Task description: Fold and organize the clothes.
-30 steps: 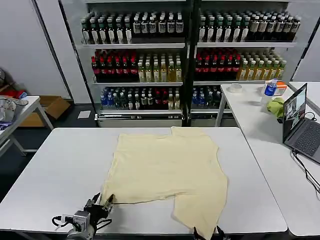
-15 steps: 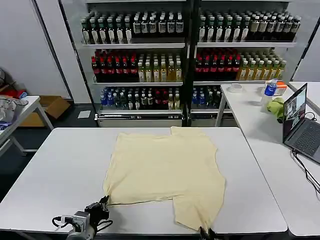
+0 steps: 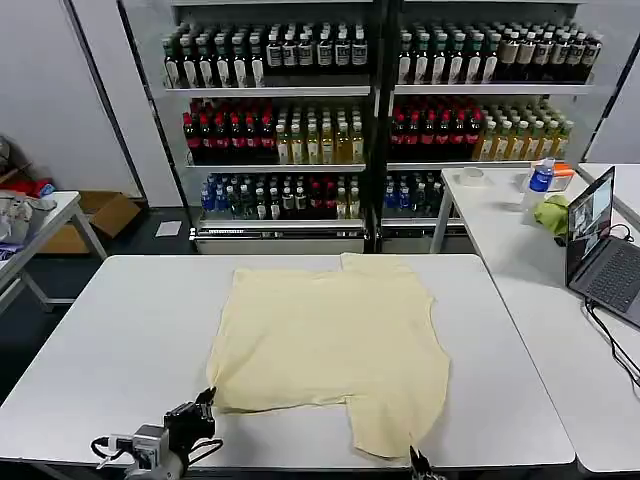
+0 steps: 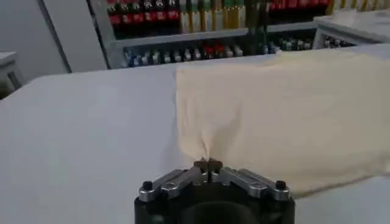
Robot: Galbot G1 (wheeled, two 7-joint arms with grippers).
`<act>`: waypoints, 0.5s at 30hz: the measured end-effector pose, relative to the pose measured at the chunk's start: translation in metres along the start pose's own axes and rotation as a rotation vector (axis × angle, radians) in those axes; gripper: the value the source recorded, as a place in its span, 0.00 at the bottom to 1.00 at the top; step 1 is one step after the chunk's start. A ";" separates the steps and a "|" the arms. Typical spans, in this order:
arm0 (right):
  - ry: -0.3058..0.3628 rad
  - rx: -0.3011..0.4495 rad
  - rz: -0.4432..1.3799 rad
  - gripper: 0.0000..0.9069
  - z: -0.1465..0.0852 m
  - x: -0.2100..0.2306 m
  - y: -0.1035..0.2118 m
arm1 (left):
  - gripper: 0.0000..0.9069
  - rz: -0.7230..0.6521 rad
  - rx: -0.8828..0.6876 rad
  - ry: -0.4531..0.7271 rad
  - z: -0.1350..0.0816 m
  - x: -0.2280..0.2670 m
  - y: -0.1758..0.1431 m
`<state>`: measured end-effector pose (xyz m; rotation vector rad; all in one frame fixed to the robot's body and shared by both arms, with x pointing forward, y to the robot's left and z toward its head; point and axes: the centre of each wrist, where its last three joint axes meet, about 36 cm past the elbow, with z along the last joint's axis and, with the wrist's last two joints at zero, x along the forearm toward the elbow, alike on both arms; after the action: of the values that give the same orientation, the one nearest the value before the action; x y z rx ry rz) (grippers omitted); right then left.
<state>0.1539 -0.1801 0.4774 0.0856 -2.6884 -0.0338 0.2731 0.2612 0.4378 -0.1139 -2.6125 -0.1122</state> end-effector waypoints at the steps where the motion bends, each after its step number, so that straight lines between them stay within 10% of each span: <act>1: -0.008 0.001 0.001 0.00 -0.003 0.001 -0.001 | 0.03 0.000 0.000 -0.003 -0.001 0.003 0.000; 15: -0.101 0.013 0.036 0.00 -0.025 -0.016 -0.026 | 0.03 0.013 0.001 -0.043 -0.019 0.011 0.011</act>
<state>0.1808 -0.2052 0.4920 0.0405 -2.7908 -0.0097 0.2739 0.2705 0.4603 -0.1346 -2.6540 -0.1050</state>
